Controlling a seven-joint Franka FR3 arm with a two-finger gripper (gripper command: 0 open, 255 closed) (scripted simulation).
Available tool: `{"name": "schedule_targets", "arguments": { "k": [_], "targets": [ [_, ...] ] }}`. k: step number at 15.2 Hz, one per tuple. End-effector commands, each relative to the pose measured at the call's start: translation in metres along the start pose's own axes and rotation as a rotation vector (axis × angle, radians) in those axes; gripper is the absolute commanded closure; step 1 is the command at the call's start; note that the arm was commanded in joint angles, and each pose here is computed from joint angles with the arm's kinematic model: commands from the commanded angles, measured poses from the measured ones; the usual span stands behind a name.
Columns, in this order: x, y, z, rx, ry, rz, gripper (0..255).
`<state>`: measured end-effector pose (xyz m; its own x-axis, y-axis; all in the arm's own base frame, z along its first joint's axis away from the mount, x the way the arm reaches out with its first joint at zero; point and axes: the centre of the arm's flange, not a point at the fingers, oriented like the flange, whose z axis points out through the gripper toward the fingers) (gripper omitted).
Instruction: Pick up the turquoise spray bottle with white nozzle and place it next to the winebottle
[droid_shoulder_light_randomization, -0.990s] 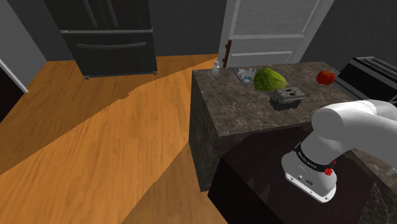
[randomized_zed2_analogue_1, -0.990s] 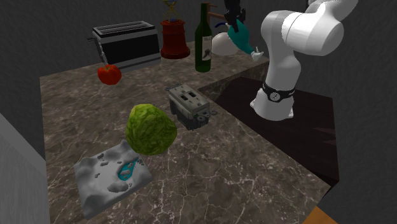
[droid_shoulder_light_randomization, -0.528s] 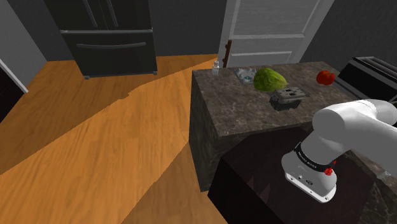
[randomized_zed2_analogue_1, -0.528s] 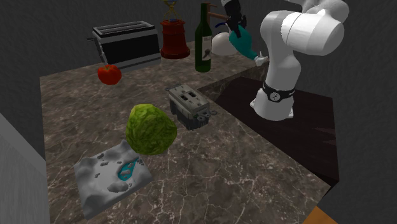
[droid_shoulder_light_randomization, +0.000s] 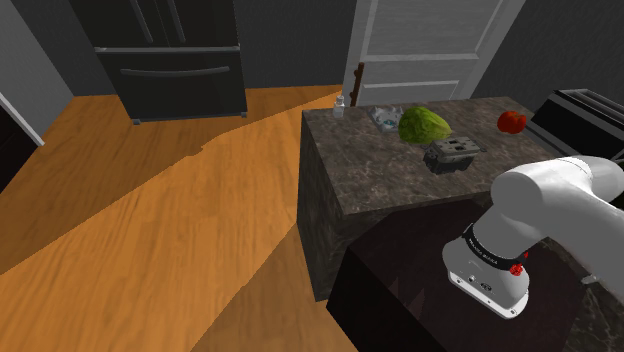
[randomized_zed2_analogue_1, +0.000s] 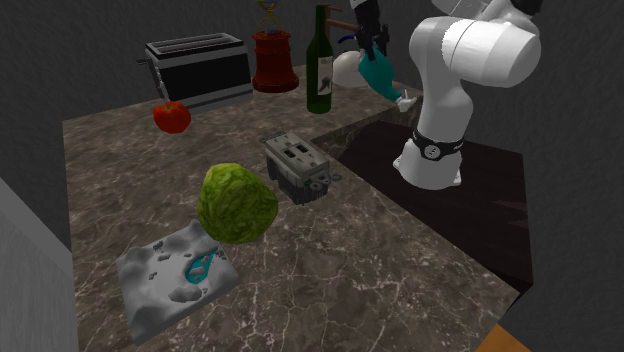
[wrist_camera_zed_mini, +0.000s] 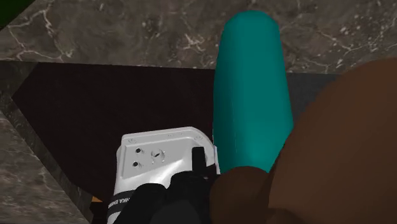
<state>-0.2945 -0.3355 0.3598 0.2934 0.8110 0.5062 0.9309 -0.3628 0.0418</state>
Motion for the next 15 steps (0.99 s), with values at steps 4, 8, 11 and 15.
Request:
{"name": "schedule_targets", "arguments": {
  "k": [4, 8, 11, 15],
  "targets": [
    [-0.039, 0.001, 0.029, 0.016, -0.020, 0.070, 0],
    [-0.047, 0.003, -0.011, 0.018, -0.017, 0.069, 0],
    [-0.047, 0.003, -0.022, 0.018, -0.017, 0.069, 0],
    [-0.047, 0.003, -0.022, 0.018, -0.017, 0.069, 0]
  ]
}}
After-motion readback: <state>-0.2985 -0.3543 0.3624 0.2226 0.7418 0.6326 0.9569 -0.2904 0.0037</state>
